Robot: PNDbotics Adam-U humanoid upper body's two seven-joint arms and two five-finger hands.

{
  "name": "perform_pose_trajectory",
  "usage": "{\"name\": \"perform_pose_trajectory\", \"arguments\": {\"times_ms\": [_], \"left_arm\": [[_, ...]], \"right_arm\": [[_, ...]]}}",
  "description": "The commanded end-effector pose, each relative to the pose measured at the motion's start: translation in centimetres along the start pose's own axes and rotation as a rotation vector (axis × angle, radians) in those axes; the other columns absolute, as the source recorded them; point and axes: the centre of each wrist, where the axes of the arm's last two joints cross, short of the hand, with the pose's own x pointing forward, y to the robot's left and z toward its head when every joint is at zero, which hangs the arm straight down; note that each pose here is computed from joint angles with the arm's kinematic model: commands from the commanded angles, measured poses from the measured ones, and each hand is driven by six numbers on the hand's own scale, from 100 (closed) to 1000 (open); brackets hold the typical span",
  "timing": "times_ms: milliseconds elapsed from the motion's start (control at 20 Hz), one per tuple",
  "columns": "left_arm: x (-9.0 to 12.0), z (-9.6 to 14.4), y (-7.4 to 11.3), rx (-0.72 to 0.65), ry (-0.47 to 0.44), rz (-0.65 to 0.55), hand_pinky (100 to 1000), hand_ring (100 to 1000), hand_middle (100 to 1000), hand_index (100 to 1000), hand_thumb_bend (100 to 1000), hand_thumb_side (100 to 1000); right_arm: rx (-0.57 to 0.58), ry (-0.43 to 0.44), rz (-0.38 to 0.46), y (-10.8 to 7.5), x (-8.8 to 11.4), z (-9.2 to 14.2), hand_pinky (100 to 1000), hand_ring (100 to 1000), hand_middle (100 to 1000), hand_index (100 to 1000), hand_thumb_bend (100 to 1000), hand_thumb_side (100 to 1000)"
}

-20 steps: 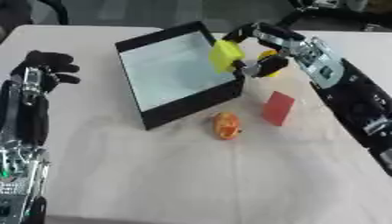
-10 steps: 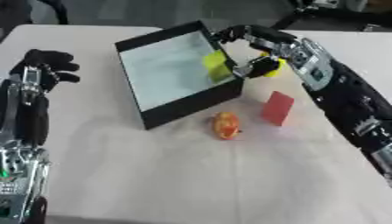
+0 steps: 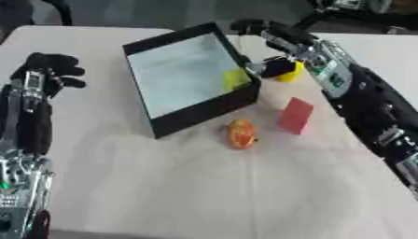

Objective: Pick up objects on the table and place them in the box.

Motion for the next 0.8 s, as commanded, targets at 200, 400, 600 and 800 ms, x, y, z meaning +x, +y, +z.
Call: {"name": "perform_pose_trajectory", "arguments": {"times_ms": [200, 400, 600, 800], "left_arm": [[0.8, -0.5, 0.2, 0.006, -0.034, -0.002, 583, 627, 605, 657, 100, 883], [0.7, -0.4, 0.3, 0.009, -0.03, -0.006, 583, 627, 605, 657, 100, 884], [0.7, -0.4, 0.5, 0.011, -0.028, -0.01, 582, 627, 605, 657, 100, 884], [0.7, -0.3, 0.5, 0.014, -0.026, -0.012, 582, 627, 605, 658, 100, 885]], "right_arm": [[-0.066, 0.051, -0.005, -2.1, -0.7, 1.0, 870, 871, 938, 986, 100, 580], [-0.088, 0.141, -0.057, -2.8, -2.1, 3.0, 871, 871, 931, 984, 100, 600], [-0.09, 0.235, -0.099, -2.7, -3.4, 4.6, 868, 868, 921, 981, 100, 656], [-0.082, 0.305, -0.119, -2.1, -4.4, 5.8, 867, 866, 917, 978, 100, 679]]}}
